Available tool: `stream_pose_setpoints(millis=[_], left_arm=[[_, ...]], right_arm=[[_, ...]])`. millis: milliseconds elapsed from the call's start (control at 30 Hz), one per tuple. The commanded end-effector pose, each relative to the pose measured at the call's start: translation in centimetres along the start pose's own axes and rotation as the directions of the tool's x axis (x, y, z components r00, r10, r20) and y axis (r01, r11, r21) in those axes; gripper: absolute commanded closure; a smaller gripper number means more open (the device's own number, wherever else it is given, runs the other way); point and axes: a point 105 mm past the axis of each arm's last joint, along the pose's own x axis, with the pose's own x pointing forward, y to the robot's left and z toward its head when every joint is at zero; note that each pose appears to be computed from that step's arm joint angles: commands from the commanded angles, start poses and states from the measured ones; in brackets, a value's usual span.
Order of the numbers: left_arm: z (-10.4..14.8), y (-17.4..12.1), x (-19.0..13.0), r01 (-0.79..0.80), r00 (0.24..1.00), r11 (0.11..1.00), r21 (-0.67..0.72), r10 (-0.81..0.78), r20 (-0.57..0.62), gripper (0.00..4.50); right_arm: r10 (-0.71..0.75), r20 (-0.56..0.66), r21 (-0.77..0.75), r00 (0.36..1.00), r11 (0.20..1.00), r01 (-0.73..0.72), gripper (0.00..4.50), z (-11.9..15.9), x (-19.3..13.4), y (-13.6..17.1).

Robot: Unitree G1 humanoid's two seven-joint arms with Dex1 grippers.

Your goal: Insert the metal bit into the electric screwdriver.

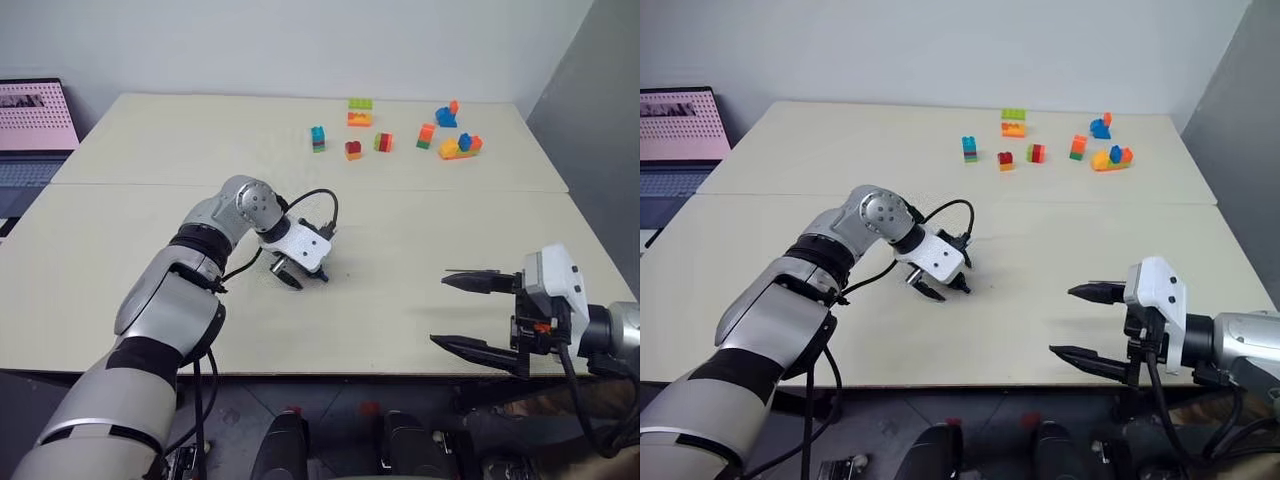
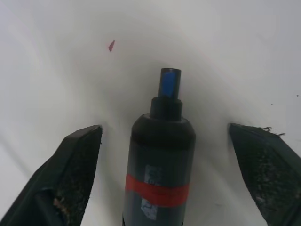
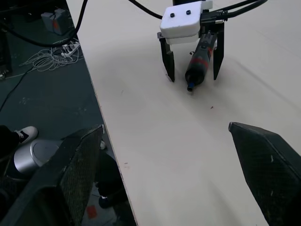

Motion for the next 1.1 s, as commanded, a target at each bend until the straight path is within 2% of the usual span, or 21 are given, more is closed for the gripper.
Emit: stream_pose_setpoints(millis=[33,233,300,400,567,667,767,833,900,1033,1100], left_arm=[[-0.2,-0.1,0.4,0.028,0.999,0.999,0.031,-0.027,-0.047,1.19],[-0.6,-0.9,0.9,0.085,0.993,0.995,0.044,-0.081,-0.082,2.54],[-0.6,-0.9,1.0,0.088,0.993,0.995,0.046,-0.084,-0.081,2.84],[-0.5,-0.9,0.9,0.083,0.994,0.996,0.043,-0.079,-0.076,2.84],[0.1,1.2,-1.3,-0.117,0.992,0.992,-0.044,0.119,0.046,2.84],[0.8,3.3,-3.4,-0.283,0.945,0.951,-0.126,0.298,0.131,2.84],[1.1,5.1,-7.2,-0.444,0.83,0.847,-0.292,0.512,0.221,2.85],[1.3,5.3,-8.6,-0.48,0.762,0.788,-0.386,0.593,0.262,2.85],[1.5,5.2,-9.2,-0.493,0.71,0.74,-0.457,0.646,0.28,2.85],[2.7,5.1,-9.9,-0.481,0.531,0.584,-0.654,0.788,0.313,2.85],[3.2,5.0,-9.8,-0.47,0.486,0.533,-0.704,0.822,0.299,2.85]], right_arm=[[-0.006,0.014,-0.041,1.0,0.999,0.007,0.0,0.8,-0.2,0.3],[-0.011,0.01,-0.042,1.0,0.999,0.012,0.0,0.7,-0.3,0.3],[-0.012,0.009,-0.043,1.0,0.999,0.013,0.0,0.7,-0.4,0.3],[-0.013,0.007,-0.044,1.0,0.999,0.014,0.0,0.7,-0.4,0.3],[-0.02,0.003,-0.048,1.0,0.999,0.021,0.0,0.8,-0.7,0.1],[-0.024,0.007,-0.051,1.0,0.998,0.024,0.0,1.0,-0.7,0.0],[-0.029,0.013,-0.057,0.999,0.998,0.03,0.0,1.2,-0.8,0.0],[-0.032,0.015,-0.057,0.999,0.998,0.032,0.0,1.3,-0.8,-0.1],[-0.031,0.016,-0.059,0.999,0.998,0.031,0.0,1.4,-0.8,-0.2],[-0.027,0.028,-0.074,0.999,0.997,0.029,0.0,1.9,-0.6,-0.7],[-0.022,0.03,-0.08,0.999,0.996,0.024,0.0,2.1,-0.5,-0.8]])
